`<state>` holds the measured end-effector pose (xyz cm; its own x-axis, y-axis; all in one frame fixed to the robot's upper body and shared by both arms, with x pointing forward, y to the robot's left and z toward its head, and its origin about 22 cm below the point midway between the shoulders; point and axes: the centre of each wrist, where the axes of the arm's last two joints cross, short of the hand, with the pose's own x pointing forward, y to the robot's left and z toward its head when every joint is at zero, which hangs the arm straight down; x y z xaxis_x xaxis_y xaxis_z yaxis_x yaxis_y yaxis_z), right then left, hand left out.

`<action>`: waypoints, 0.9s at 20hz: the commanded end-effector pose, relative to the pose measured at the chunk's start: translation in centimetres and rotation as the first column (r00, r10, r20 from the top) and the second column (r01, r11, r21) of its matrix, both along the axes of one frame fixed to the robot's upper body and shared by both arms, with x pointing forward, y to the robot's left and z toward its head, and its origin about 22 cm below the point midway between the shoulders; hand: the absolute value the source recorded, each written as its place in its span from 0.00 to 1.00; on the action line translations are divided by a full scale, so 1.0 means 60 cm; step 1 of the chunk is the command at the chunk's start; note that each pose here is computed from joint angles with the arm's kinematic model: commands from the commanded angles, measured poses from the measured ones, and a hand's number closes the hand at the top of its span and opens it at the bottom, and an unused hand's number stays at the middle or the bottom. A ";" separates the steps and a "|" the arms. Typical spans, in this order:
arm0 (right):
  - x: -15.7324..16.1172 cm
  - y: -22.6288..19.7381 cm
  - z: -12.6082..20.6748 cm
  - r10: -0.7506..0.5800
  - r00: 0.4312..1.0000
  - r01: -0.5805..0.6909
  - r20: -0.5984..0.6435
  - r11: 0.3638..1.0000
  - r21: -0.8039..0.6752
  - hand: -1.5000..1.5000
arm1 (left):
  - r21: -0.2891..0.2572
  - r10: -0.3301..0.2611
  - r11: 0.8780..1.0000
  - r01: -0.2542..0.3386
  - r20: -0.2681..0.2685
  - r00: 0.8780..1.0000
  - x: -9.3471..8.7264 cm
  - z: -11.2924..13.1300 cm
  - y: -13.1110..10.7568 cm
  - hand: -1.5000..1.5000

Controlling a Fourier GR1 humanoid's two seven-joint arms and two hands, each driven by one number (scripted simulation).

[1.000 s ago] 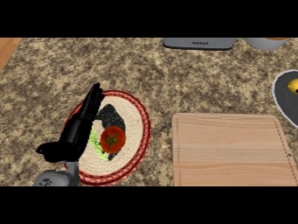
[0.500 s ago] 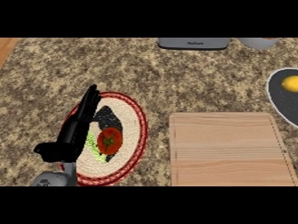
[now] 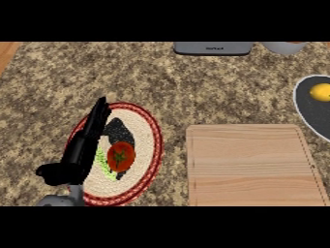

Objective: Pick the lemon from the cutting board and place it in the pan

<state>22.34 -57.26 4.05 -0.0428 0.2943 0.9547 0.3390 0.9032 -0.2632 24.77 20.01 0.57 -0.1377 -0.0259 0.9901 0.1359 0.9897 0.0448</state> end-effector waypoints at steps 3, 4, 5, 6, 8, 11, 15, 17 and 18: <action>-0.025 -0.003 -0.019 0.080 0.995 -0.079 0.066 0.997 -0.016 0.00 | 0.025 0.015 1.000 -0.015 -0.002 1.000 -0.003 0.004 0.021 0.50; -0.057 -0.013 -0.030 0.082 0.995 -0.081 0.062 0.997 -0.014 0.00 | -0.008 0.010 1.000 -0.010 -0.016 1.000 -0.014 -0.006 -0.001 0.50; -0.054 -0.022 -0.010 0.070 0.997 -0.069 0.042 0.997 -0.017 0.00 | 0.012 0.011 1.000 -0.011 -0.012 1.000 -0.003 0.010 0.018 0.50; -0.052 -0.007 -0.036 0.070 0.997 -0.069 0.038 0.997 -0.021 0.00 | 0.002 0.006 1.000 -0.006 -0.008 1.000 0.004 0.000 -0.013 0.50; -0.074 -0.016 -0.038 0.080 0.997 -0.080 0.022 0.997 -0.021 0.00 | 0.009 0.016 1.000 -0.016 0.001 1.000 -0.018 0.018 0.018 0.50; -0.060 -0.005 -0.046 0.078 0.997 -0.078 0.005 0.996 -0.044 0.00 | 0.013 0.007 1.000 -0.007 -0.010 1.000 -0.012 0.025 0.001 0.50; -0.066 -0.024 -0.016 0.068 0.998 -0.068 -0.003 0.995 -0.071 0.00 | -0.009 0.017 1.000 -0.017 -0.013 1.000 -0.005 0.003 -0.014 0.50; -0.053 0.007 -0.058 0.061 0.998 -0.062 -0.014 0.992 -0.105 0.00 | -0.004 0.011 1.000 -0.011 0.003 1.000 -0.001 0.000 -0.018 0.50; -0.072 -0.017 -0.033 0.065 0.998 -0.066 -0.016 0.994 -0.084 0.00 | 0.016 0.019 1.000 -0.019 -0.001 1.000 0.005 0.000 0.008 0.50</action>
<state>18.65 -58.00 2.08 0.0208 0.4010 0.9158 0.3275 0.8628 -0.3852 24.60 19.91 0.82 -0.1364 -0.0311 0.9902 0.1246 0.9910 0.0483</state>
